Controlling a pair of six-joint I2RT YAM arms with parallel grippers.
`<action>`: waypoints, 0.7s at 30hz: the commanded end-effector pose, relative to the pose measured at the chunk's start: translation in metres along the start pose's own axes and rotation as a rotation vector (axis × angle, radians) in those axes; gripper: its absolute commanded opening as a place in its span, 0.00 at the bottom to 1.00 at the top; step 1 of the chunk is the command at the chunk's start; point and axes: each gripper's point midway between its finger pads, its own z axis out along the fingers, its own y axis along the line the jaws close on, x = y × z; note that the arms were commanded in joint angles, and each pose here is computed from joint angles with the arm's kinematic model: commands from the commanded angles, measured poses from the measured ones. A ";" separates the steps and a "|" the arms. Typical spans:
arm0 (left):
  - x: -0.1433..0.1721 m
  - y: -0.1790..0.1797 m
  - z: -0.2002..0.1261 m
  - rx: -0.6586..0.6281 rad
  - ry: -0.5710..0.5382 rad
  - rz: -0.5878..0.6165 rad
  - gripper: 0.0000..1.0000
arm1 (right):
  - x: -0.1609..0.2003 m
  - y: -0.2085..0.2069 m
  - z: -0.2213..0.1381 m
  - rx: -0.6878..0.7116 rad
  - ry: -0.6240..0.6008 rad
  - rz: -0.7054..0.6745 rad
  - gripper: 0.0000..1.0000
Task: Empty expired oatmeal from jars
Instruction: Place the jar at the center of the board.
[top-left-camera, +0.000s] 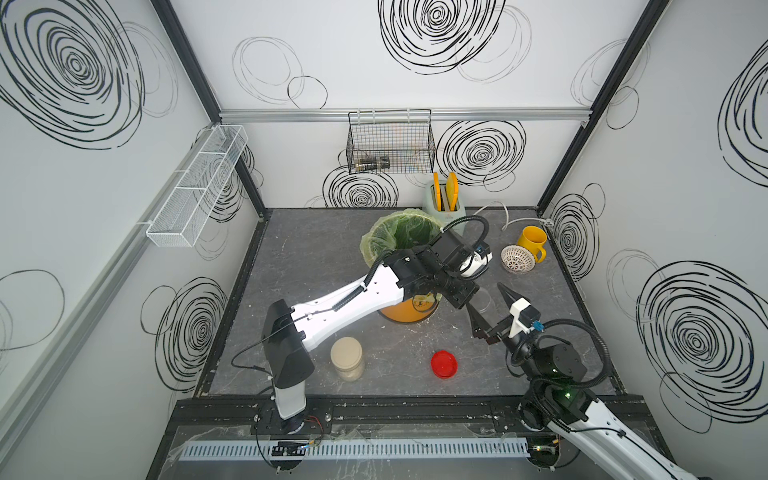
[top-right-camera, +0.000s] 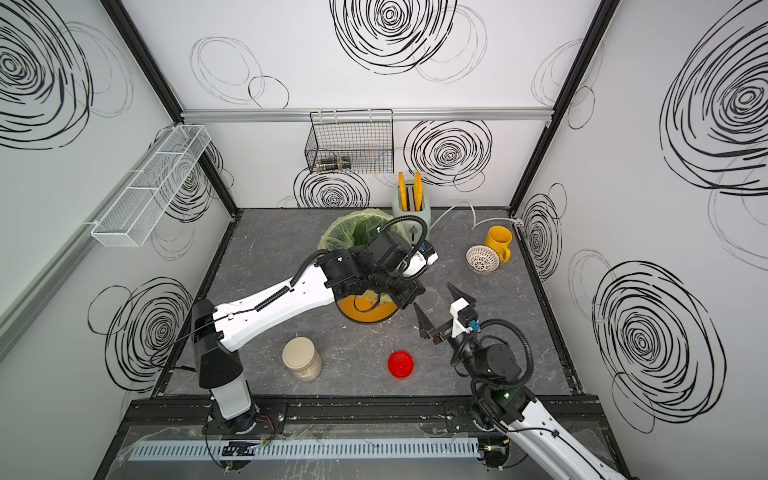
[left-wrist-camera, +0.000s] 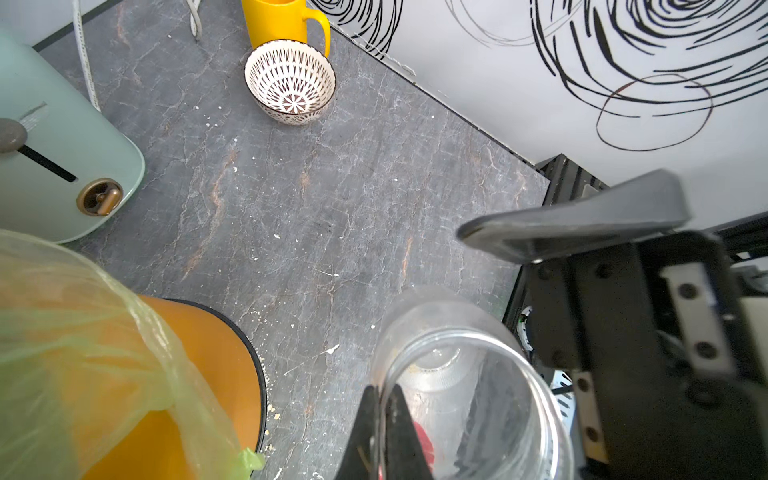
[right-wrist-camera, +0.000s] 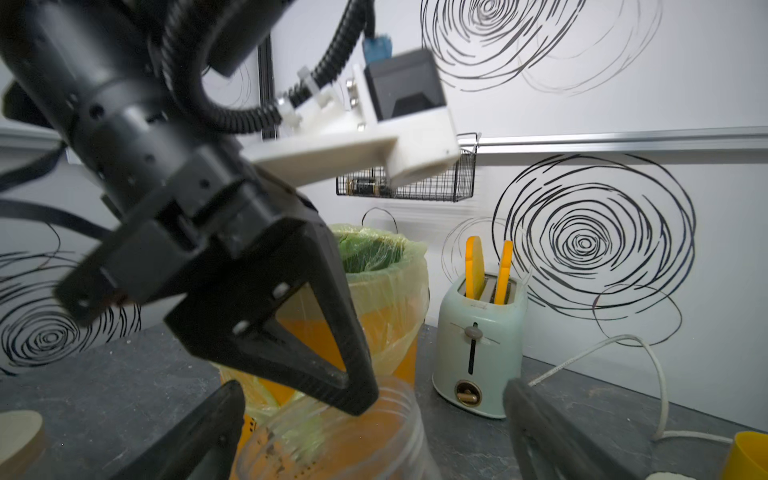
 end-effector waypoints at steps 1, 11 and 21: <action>-0.015 0.006 -0.003 -0.005 -0.066 -0.019 0.00 | -0.019 -0.014 -0.014 0.064 -0.007 0.098 0.98; -0.013 0.018 0.005 -0.046 -0.079 -0.025 0.00 | -0.068 -0.070 -0.004 0.426 -0.034 0.200 0.98; -0.005 0.029 0.027 -0.113 -0.041 0.004 0.00 | -0.042 -0.172 0.061 0.447 0.067 0.558 0.98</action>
